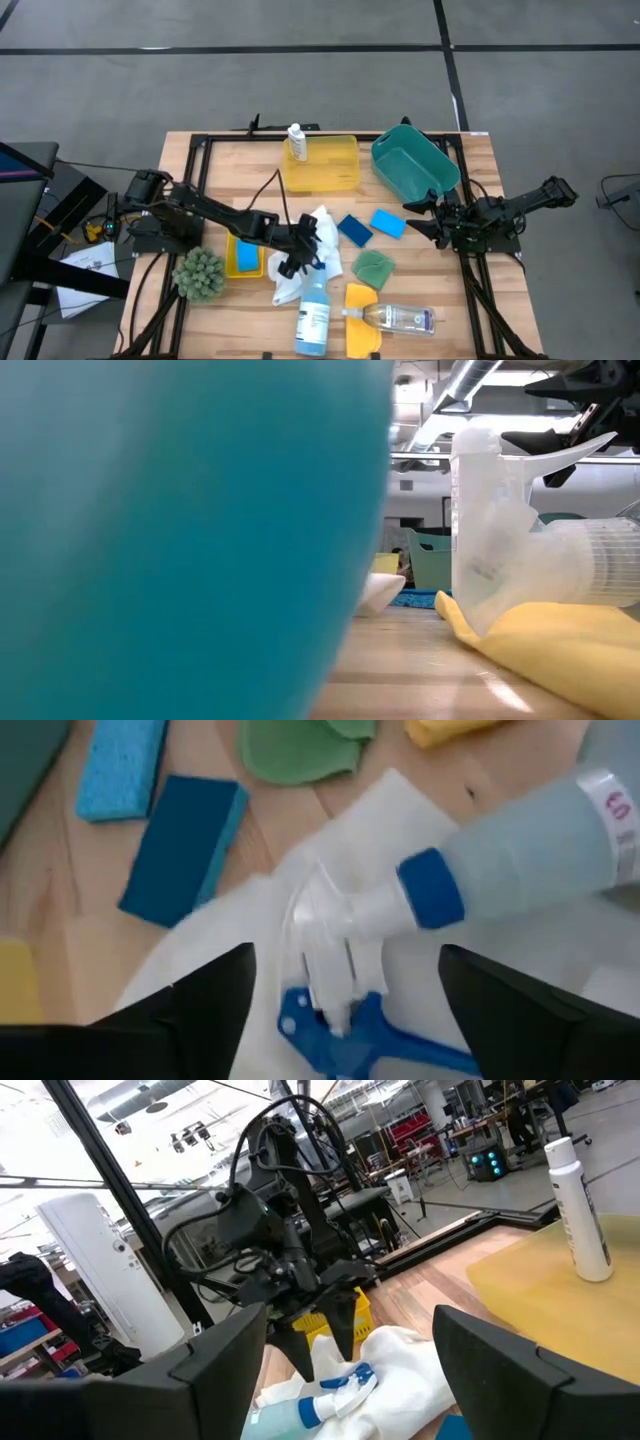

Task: Pick & Place Kitchen Items
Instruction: Put the white spray bottle into the top yellow bin

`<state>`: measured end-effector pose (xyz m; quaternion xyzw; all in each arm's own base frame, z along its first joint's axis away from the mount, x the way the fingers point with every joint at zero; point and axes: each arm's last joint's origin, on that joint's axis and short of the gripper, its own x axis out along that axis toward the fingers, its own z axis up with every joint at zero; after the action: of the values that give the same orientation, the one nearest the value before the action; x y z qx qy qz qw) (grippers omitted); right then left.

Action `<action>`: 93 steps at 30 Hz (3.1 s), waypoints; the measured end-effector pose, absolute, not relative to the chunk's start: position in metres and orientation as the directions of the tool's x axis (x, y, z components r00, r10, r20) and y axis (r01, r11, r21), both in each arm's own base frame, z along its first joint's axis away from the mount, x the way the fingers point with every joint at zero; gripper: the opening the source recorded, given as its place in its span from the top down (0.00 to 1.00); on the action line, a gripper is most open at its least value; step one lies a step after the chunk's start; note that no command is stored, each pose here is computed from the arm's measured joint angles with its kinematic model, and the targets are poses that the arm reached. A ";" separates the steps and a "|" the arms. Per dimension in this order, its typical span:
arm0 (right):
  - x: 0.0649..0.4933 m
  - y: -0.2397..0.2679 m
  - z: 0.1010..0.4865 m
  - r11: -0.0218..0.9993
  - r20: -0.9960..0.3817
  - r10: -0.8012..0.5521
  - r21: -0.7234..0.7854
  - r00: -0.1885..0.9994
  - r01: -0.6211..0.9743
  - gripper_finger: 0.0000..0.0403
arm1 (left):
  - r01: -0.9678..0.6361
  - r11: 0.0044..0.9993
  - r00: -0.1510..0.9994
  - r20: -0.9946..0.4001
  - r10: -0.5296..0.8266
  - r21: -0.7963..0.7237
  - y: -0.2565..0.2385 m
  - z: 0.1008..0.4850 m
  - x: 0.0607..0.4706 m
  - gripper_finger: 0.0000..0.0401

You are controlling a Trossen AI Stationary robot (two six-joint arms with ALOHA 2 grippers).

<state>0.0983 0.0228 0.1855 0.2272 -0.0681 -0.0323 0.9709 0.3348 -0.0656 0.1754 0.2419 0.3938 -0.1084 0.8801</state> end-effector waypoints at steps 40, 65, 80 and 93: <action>0.099 0.023 0.184 0.897 0.099 -0.093 0.440 0.991 0.040 0.31 | 0.272 0.758 0.704 -0.659 0.264 0.593 -0.058 0.158 0.350 0.53; 0.098 0.023 0.184 0.896 0.105 -0.093 0.443 0.990 0.038 0.31 | 0.160 0.724 0.798 -0.520 0.306 0.671 -0.063 0.208 0.336 0.64; 0.099 0.023 0.184 0.896 0.102 -0.093 0.442 0.990 0.039 0.31 | 0.148 0.719 0.801 -0.508 0.315 0.679 -0.063 0.209 0.336 0.67; 0.099 0.023 0.183 0.897 0.098 -0.093 0.440 0.991 0.040 0.31 | 0.080 0.643 0.816 -0.421 0.397 0.762 -0.060 0.216 0.340 0.67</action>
<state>0.0986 0.0229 0.1835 0.2243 -0.0585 -0.0343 0.9722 0.3401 -0.0603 0.2160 0.4122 0.2892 0.0923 0.8591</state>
